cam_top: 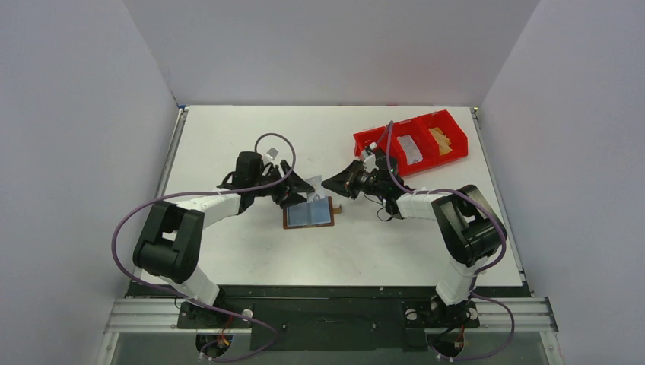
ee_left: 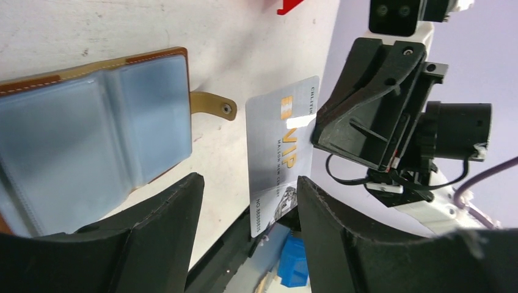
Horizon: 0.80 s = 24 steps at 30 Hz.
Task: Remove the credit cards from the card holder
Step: Remove the credit card from the card holder.
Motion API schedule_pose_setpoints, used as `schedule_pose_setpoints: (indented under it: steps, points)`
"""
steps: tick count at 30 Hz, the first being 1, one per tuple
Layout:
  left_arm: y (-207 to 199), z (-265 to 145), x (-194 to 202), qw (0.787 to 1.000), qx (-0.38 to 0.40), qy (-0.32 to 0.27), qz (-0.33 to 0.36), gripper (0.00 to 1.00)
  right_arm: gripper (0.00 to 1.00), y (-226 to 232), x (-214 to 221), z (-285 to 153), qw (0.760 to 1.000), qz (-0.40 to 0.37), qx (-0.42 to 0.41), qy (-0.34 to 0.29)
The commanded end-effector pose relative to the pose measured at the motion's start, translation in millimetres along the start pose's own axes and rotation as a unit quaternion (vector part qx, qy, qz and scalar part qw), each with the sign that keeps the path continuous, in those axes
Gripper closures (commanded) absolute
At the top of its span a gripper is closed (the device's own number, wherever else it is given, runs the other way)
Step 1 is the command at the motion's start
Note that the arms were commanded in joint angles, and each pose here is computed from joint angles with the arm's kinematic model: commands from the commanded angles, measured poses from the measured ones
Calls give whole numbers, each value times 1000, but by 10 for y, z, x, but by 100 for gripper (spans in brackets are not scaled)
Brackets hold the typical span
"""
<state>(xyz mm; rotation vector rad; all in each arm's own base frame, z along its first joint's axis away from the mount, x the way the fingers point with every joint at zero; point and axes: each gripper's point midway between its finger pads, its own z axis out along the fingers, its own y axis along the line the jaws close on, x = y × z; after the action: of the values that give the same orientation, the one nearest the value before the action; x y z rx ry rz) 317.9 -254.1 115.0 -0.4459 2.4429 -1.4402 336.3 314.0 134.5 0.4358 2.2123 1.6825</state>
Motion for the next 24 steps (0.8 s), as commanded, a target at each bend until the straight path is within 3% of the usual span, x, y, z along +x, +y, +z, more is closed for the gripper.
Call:
schedule_pose_setpoints:
  steps: [1, 5, 7, 9, 14, 17, 20, 24]
  points:
    - [-365, -69, -73, 997, 82, -7, 12, 45, 100, 359, -12, -100, 998, -28, -55, -7]
    - [-462, -85, -81, 994, 105, -8, 6, 48, 100, 356, 12, -95, 998, -27, -54, -4]
    - [-483, -87, -77, 994, 113, -6, 2, 54, 100, 359, 17, -92, 998, -28, -55, -3]
    - [-494, -89, -70, 993, 118, -4, -1, 62, 100, 370, 23, -88, 998, -29, -56, -3]
    - [-493, -79, -61, 993, 120, 2, -5, 94, 100, 377, 38, -82, 998, -33, -54, -2]
    - [-496, -80, -59, 993, 121, 2, -6, 100, 75, 404, 39, -93, 998, -40, -52, -3]
    - [-532, -93, -62, 992, 130, 1, -8, 100, 58, 460, 43, -105, 997, -43, -60, -4]
    - [-599, -99, -68, 988, 153, 3, -19, 100, 54, 567, 80, -98, 996, -36, -84, 2]
